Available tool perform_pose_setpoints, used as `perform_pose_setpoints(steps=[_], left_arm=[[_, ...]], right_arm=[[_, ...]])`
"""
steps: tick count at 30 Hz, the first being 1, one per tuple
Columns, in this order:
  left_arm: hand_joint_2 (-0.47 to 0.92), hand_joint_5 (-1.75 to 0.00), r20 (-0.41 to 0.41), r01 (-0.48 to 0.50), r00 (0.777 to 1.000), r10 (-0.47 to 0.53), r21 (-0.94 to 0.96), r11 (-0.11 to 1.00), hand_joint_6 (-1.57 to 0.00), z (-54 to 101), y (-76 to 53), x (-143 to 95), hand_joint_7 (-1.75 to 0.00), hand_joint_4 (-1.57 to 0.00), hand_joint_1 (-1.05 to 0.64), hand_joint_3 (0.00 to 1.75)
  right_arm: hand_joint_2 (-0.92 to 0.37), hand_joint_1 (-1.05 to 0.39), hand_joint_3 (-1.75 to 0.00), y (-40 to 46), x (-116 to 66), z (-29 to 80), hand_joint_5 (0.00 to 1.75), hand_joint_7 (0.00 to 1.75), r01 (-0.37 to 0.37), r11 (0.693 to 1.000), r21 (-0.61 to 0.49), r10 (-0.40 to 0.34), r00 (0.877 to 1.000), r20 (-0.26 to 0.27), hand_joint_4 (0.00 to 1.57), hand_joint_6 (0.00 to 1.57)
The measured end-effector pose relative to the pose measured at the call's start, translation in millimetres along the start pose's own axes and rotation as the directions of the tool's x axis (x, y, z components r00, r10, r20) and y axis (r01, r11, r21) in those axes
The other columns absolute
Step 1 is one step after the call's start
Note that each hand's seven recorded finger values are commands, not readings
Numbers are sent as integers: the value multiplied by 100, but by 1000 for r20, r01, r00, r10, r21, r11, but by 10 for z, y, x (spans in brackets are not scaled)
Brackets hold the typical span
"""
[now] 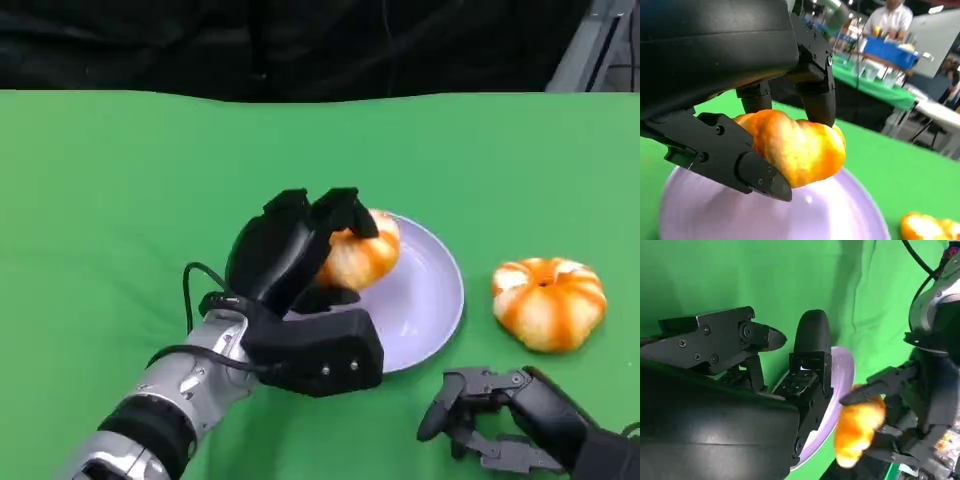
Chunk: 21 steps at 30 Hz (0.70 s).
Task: Grasp the bread from the table and place it into the plate.
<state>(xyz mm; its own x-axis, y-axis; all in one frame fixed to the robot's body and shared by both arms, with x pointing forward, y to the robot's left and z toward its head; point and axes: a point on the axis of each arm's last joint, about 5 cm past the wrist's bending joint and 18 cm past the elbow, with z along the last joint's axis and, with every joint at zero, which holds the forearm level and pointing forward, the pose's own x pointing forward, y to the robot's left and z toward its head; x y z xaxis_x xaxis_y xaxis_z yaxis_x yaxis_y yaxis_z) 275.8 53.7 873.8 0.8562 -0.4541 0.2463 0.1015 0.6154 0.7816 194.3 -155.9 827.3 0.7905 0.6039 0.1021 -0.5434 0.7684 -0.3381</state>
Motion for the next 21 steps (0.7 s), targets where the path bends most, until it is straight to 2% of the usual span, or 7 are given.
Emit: perform_pose_setpoints(steps=[2, 3, 5, 14, 21], left_arm=[[82, -164, 3, 4, 1000, -4, 3, 1000, -62, 3, 3, 8, -128, -47, -7, 0], [82, -156, 7, 4, 1000, -4, 4, 1000, -67, 8, 8, 18, -112, -50, -9, 0], [82, -151, 17, 18, 1000, -18, 12, 1000, -71, 18, 19, 43, -101, -52, -10, 0], [82, -148, 21, 72, 997, -73, 15, 997, -74, 19, 20, 72, -94, -51, -10, 0], [81, -136, 7, 132, 991, -132, 11, 991, -84, 5, 4, 64, -73, -56, -8, 0]], right_arm=[[-92, -3, -44, 0, 2, 1, 152, 109, 1, 1000, 1, -1, 1000, -2, 71, 77], [-92, -2, -44, -1, 3, 2, 152, 110, 2, 1000, 1, -2, 1000, -3, 71, 77], [-92, -1, -44, -1, 7, 10, 152, 110, 4, 1000, -3, -4, 1000, 2, 72, 77], [-92, 2, -46, 11, 0, 18, 152, 109, 7, 1000, -4, -7, 1000, 5, 72, 77], [-92, 0, -45, 15, -3, 13, 151, 109, 7, 1000, -1, -7, 1000, -2, 71, 77]])
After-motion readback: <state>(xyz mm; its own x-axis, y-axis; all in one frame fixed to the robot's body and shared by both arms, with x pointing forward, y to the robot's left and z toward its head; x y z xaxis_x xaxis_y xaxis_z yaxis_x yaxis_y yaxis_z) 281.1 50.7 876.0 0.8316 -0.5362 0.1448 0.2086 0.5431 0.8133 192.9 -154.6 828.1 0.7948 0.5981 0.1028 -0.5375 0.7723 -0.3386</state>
